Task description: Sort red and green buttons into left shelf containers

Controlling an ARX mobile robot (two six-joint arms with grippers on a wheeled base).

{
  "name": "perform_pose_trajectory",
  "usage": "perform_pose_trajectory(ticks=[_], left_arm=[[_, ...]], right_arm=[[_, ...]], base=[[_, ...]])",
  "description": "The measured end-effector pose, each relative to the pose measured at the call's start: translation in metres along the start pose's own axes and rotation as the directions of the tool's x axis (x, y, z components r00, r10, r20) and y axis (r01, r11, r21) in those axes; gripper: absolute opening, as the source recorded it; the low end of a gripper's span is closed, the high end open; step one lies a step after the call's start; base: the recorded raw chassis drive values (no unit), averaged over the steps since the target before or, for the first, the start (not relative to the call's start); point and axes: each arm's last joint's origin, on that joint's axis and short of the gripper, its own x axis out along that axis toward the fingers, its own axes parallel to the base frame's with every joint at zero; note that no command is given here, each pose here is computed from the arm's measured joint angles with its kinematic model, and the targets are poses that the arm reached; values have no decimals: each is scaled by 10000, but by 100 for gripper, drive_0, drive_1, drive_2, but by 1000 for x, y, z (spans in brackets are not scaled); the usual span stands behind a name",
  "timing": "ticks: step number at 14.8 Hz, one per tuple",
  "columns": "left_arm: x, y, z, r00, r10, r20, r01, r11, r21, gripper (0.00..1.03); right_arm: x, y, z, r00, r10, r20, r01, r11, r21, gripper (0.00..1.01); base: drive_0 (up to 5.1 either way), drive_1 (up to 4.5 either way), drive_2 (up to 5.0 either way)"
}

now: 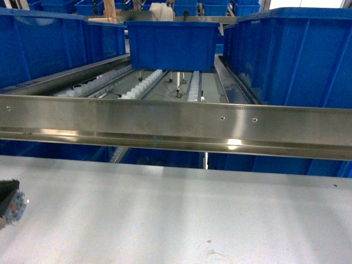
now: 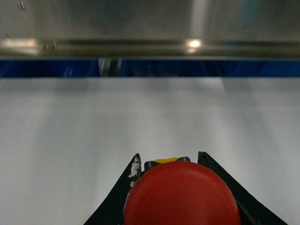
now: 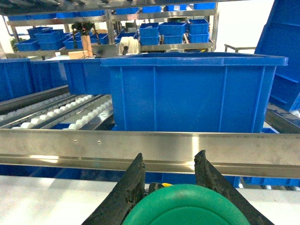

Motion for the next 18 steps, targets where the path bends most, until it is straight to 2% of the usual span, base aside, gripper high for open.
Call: perform_pose_trajectory(ticks=[2,4,5,6,8,18], left_arm=[[-35,-5,17,9917,-130,1276,155,9997,-186,31],[-74,2,18,9819,621,1789,-455,9944,-955,31],[-91,3,18,9693,854,2305,-604,9917,-1134,31],[-97,3,23,9559,833,2818,-485,9906,-1283,31],[-95,3,22,9629,847,2562,-531,9904,-1279,31],[-95,3,22,9616,845,2610,-518,9902,-1298,31]], right_arm=[[0,0,0,10000,0,0,0,10000,0,28],[0,0,0,10000,0,0,0,10000,0,28],[0,0,0,10000,0,0,0,10000,0,28],[0,0,0,10000,0,4,0,10000,-1,28],[0,0,0,10000,1,11,-1,10000,-4,28],[0,0,0,10000,-4,-3,4,10000,1,28]], base=[[0,0,0],[0,0,0],[0,0,0],[0,0,0],[-237,71,177],[-447,67,410]])
